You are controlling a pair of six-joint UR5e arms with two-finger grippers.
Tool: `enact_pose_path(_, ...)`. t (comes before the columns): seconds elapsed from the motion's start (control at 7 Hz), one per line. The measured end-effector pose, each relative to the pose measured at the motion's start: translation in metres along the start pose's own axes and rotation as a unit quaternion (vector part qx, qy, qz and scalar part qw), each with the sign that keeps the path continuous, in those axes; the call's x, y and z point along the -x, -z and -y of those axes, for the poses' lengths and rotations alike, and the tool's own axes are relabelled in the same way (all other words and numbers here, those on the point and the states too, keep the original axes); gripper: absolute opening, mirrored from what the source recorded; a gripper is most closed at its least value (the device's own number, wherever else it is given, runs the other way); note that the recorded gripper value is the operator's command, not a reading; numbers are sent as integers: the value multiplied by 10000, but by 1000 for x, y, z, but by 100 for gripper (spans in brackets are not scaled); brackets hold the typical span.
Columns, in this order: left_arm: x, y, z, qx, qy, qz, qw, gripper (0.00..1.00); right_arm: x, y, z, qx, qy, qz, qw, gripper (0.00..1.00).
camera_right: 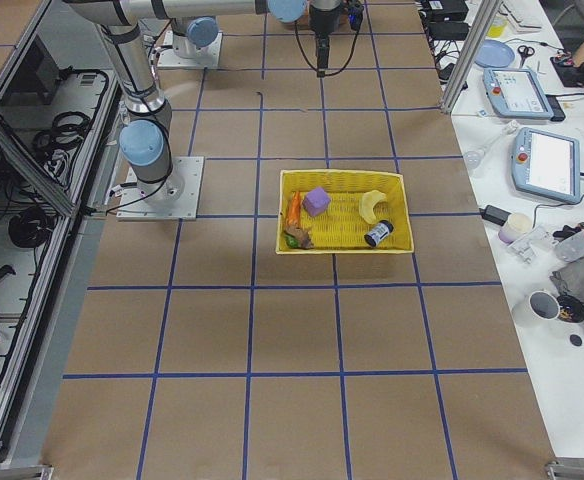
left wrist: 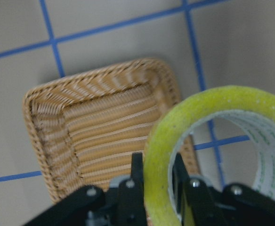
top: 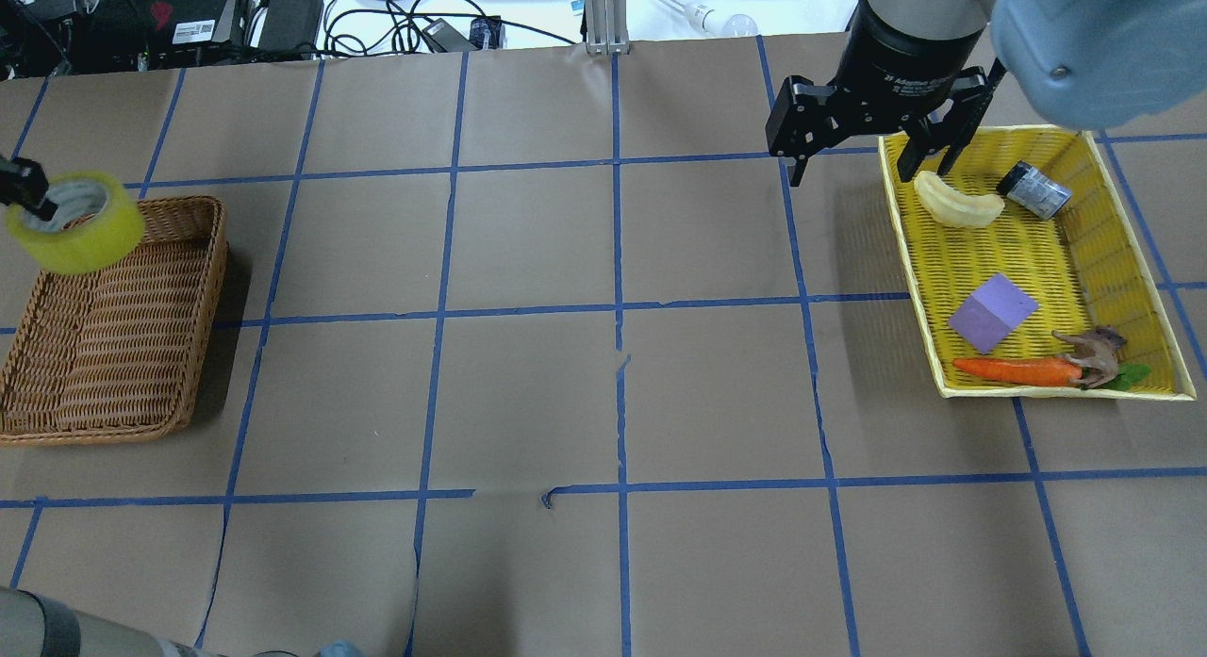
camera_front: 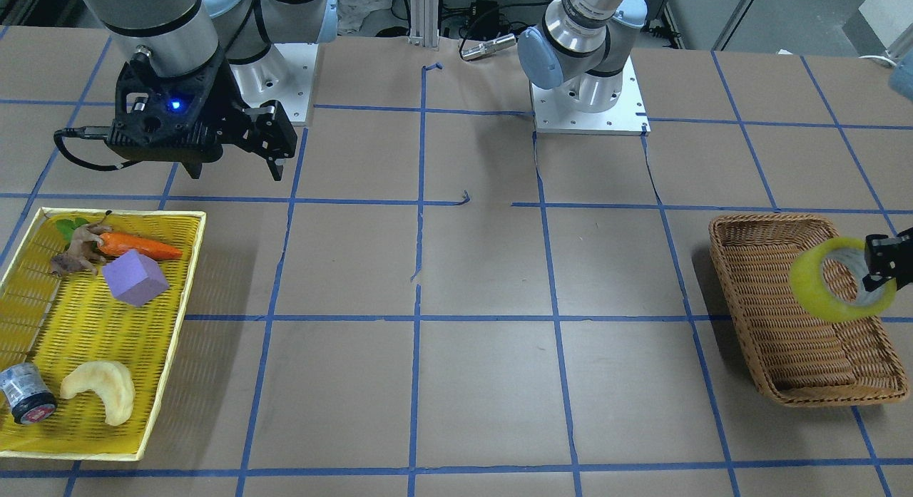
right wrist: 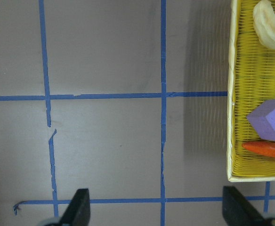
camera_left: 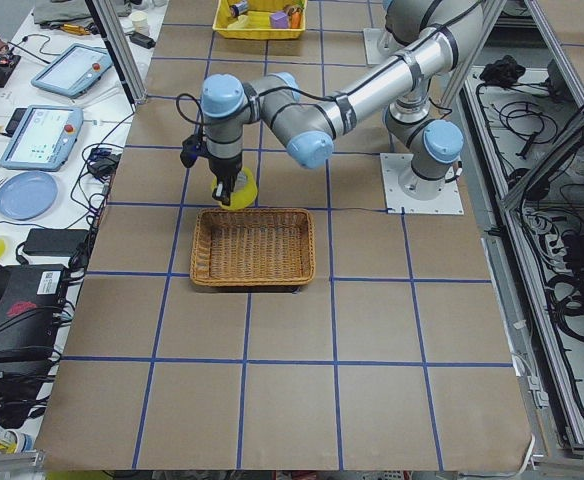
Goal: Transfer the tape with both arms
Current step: 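Carry the tape roll with the left gripper over the wicker basket, then lower the tape into the wicker basket and open the left gripper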
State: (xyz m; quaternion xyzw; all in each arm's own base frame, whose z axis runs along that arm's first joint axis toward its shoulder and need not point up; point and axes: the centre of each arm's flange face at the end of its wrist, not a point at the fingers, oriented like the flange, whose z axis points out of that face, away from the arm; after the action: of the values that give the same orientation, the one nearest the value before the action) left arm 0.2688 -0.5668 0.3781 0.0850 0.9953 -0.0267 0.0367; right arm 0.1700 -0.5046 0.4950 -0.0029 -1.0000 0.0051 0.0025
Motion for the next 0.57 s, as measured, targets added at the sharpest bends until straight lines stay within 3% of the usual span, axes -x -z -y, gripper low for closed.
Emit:
enact_pose_path(0.43, 31, -85, -26, 30, 198, -558, 9982, 8, 1, 0, 0, -2, 5, 6, 10000, 100)
enact_pose_path(0.57, 32, -100, -28, 54, 189, -627, 9978, 48, 1, 0, 0, 0, 5, 6, 10000, 100)
